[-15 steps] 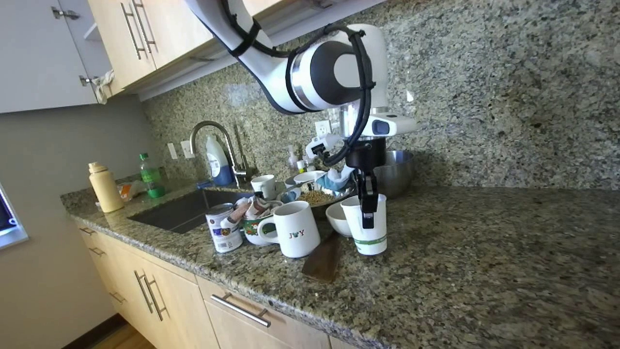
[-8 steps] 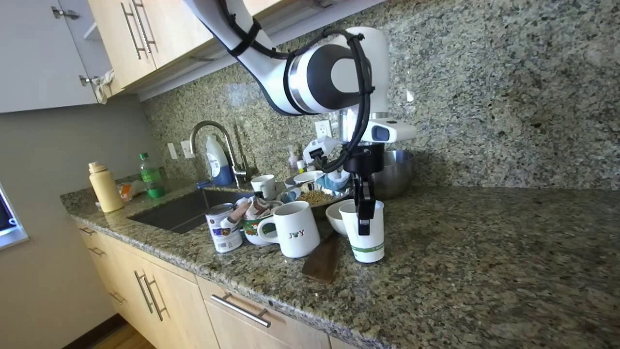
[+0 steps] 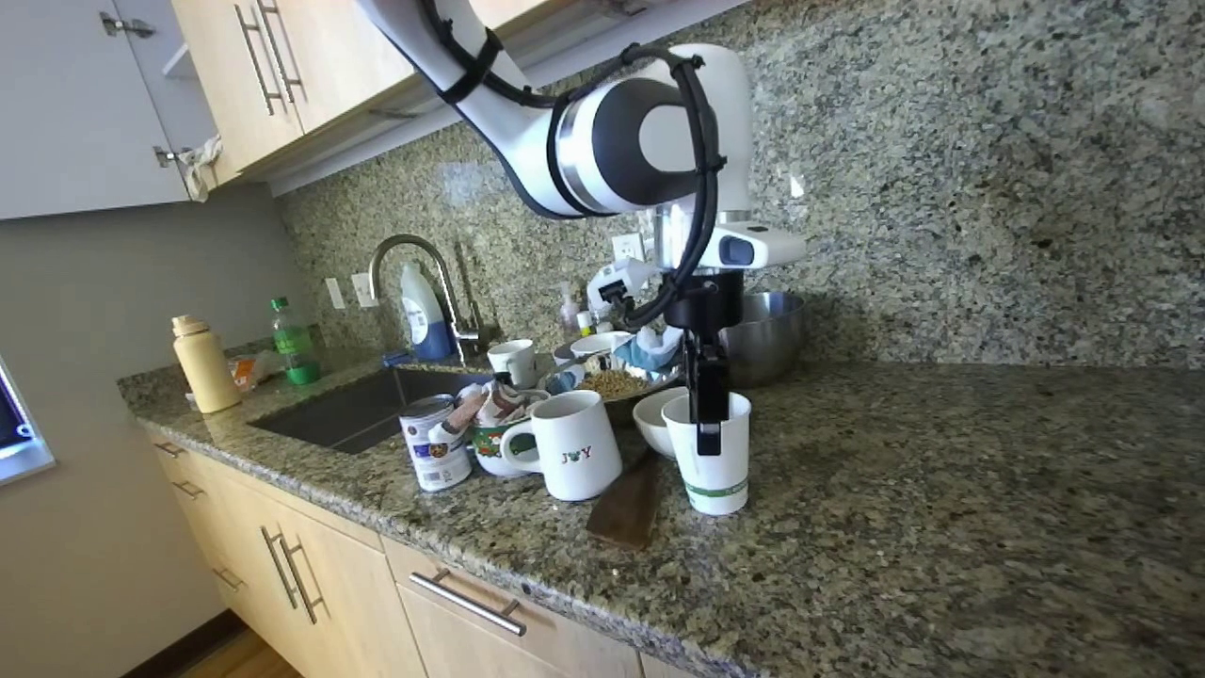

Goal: Pour some contents of the cup into the silver bowl

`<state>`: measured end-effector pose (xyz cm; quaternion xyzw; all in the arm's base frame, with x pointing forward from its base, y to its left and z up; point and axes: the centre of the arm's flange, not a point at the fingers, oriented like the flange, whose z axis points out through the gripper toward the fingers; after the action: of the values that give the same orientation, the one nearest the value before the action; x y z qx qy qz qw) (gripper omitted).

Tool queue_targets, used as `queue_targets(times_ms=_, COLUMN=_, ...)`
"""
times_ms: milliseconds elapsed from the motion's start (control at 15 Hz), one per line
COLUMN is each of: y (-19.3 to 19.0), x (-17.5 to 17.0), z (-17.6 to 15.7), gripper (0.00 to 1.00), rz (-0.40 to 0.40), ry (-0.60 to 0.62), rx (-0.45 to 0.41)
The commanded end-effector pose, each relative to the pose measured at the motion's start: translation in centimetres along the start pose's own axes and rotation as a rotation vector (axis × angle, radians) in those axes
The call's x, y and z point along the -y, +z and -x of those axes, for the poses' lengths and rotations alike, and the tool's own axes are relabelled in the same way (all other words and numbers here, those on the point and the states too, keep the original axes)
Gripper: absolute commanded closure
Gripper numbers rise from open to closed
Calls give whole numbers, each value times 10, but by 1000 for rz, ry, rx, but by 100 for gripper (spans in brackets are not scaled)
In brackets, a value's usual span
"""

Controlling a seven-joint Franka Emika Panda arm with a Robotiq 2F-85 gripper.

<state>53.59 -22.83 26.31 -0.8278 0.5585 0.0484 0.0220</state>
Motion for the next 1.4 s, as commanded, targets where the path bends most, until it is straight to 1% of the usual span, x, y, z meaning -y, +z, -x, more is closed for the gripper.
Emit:
queue_targets(times_ms=0, y=-21, x=-6, z=11, gripper=0, rz=-1, ry=-40, rx=-9)
queue_targets(times_ms=267, y=-42, x=-8, z=17, gripper=0, rz=13, ry=-69, rx=-39)
queue_targets(times_ms=467, y=-64, x=-12, z=24, gripper=0, rz=35, ry=-137, rx=-66)
queue_targets(times_ms=733, y=-97, x=-15, z=42, gripper=0, rz=58, ry=-380, rx=-107)
queue_targets(times_ms=933, y=-118, x=-18, z=58, gripper=0, rz=55, ry=-547, rx=-133)
queue_targets(times_ms=1133, y=-131, x=-20, z=80, gripper=0, rz=38, ry=-716, rx=-151)
queue_targets(times_ms=1333, y=-134, x=-21, z=101, gripper=0, rz=24, ry=-884, rx=-154)
